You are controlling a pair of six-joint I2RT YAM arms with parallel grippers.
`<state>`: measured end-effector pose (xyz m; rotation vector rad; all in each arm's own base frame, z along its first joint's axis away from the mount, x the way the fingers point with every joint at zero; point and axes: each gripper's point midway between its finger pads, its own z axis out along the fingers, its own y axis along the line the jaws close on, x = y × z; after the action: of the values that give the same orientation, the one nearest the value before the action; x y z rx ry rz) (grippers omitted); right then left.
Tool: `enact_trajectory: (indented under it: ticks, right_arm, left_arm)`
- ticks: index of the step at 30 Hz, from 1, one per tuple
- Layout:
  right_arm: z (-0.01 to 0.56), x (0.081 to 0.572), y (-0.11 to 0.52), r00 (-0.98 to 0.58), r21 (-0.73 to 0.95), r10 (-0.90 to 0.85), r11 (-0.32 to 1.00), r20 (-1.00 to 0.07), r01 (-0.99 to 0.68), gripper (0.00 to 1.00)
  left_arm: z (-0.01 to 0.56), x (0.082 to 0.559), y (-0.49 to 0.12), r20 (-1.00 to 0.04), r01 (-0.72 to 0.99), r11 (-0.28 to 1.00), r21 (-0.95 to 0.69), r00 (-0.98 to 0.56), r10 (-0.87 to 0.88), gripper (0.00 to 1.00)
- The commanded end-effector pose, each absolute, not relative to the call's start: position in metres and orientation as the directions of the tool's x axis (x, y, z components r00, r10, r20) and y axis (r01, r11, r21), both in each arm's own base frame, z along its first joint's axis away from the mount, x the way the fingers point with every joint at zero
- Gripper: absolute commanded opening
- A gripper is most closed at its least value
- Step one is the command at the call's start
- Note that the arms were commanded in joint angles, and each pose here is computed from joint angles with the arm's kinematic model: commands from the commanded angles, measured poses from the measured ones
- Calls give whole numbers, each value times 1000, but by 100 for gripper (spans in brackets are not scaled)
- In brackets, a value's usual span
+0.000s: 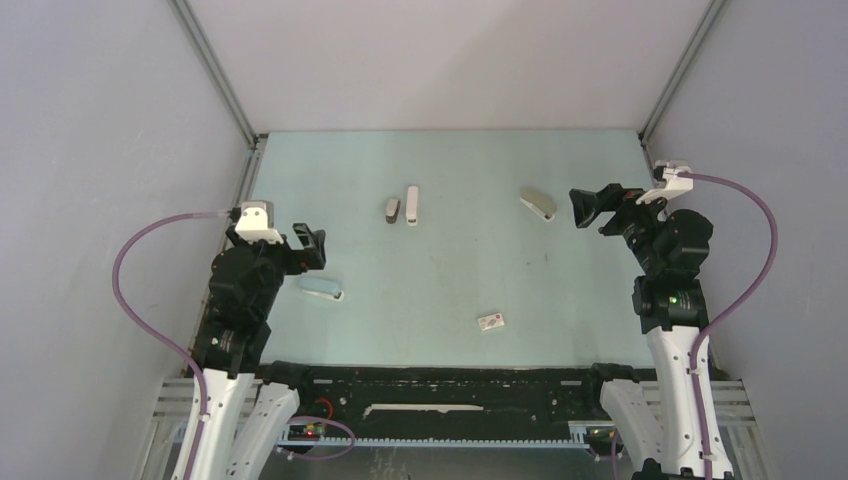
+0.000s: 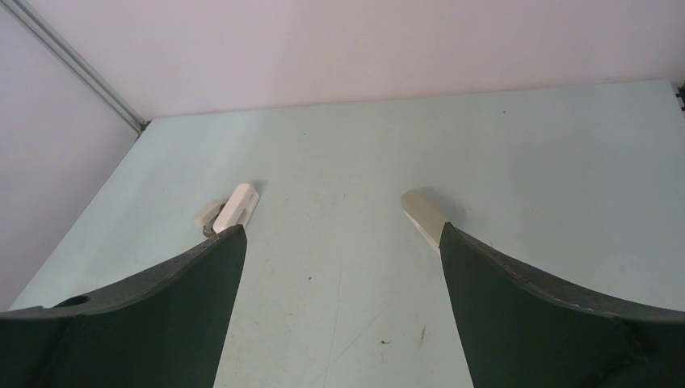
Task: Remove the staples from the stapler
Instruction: Reset both arms
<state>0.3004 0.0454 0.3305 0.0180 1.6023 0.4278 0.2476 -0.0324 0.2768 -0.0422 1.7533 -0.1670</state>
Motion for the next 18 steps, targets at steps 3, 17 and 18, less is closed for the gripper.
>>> enact_trajectory:
  ticks: [3, 17, 18]
  right_arm:
    - [345, 300, 44, -27, 256, 258, 933, -966, -252, 100]
    - [345, 300, 43, -27, 258, 259, 934, -965, -247, 100]
    - [345, 300, 43, -27, 258, 259, 934, -965, -247, 100]
  left_arm:
    - [278, 249, -27, -981, 52, 993, -108, -167, -98, 100]
    - [278, 249, -28, -981, 55, 993, -107, -167, -97, 100]
    - [277, 249, -27, -981, 54, 993, -107, -168, -97, 100]
